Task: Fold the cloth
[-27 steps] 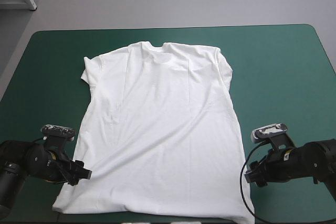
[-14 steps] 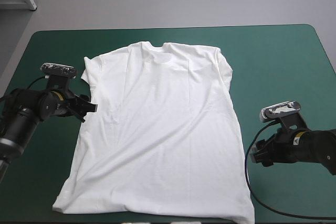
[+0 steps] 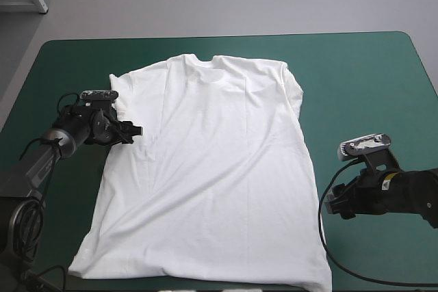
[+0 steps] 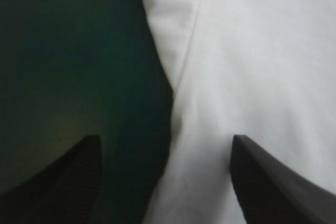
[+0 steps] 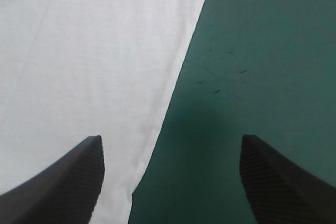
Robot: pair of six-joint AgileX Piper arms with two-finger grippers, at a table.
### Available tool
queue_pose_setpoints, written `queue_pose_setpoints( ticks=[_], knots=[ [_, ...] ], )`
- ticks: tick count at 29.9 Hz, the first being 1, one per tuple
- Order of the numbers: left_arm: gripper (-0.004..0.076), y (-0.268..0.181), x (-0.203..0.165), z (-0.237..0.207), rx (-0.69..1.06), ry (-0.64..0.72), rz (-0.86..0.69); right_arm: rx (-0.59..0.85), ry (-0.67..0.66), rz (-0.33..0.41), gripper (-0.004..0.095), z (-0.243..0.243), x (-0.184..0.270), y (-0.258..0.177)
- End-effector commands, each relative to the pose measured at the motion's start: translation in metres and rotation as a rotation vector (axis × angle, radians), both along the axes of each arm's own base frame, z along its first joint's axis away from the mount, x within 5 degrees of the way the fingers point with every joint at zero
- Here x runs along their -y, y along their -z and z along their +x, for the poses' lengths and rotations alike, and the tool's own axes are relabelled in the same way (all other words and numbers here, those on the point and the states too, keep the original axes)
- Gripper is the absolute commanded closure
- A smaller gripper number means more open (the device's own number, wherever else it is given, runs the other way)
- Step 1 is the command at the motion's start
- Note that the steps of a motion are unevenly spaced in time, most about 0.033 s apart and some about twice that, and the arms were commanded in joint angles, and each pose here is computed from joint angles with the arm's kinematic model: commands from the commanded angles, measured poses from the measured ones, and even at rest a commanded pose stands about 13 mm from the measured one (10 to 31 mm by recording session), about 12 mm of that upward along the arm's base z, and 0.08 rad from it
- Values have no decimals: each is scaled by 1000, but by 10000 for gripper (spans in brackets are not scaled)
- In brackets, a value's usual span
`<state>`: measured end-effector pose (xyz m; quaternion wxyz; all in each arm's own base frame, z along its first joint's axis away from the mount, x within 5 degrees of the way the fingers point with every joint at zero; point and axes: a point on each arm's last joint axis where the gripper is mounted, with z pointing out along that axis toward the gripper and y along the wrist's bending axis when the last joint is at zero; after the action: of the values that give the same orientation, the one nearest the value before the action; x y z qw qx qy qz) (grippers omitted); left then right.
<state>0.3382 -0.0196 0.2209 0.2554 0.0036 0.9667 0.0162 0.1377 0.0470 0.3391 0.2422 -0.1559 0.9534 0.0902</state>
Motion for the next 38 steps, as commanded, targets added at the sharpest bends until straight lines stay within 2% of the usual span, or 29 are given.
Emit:
queue_pose_setpoints(
  ticks=[1,4,6,10,13,19,26,31,38],
  knots=[
    [220,-12,-2,10,88,-13,-16,108,13,36,237,5,-1,-14],
    [239,-4,0,12,62,-11,-24,134,27,47,237,14,-3,-13],
    [297,0,2,13,44,3,-38,145,35,47,237,27,-5,-9],
    [523,3,3,13,32,31,-33,186,60,63,237,64,-13,3],
    [694,4,2,13,31,43,-13,157,53,70,237,93,-22,15],
    [702,5,1,14,29,56,6,53,-2,77,288,147,-40,43],
    [703,6,0,11,-4,57,11,76,-6,80,321,196,-52,46],
    [703,7,0,9,-28,53,9,58,12,85,324,221,-58,58],
    [703,8,0,8,-39,53,12,-32,33,77,327,241,-63,99]
  ],
)
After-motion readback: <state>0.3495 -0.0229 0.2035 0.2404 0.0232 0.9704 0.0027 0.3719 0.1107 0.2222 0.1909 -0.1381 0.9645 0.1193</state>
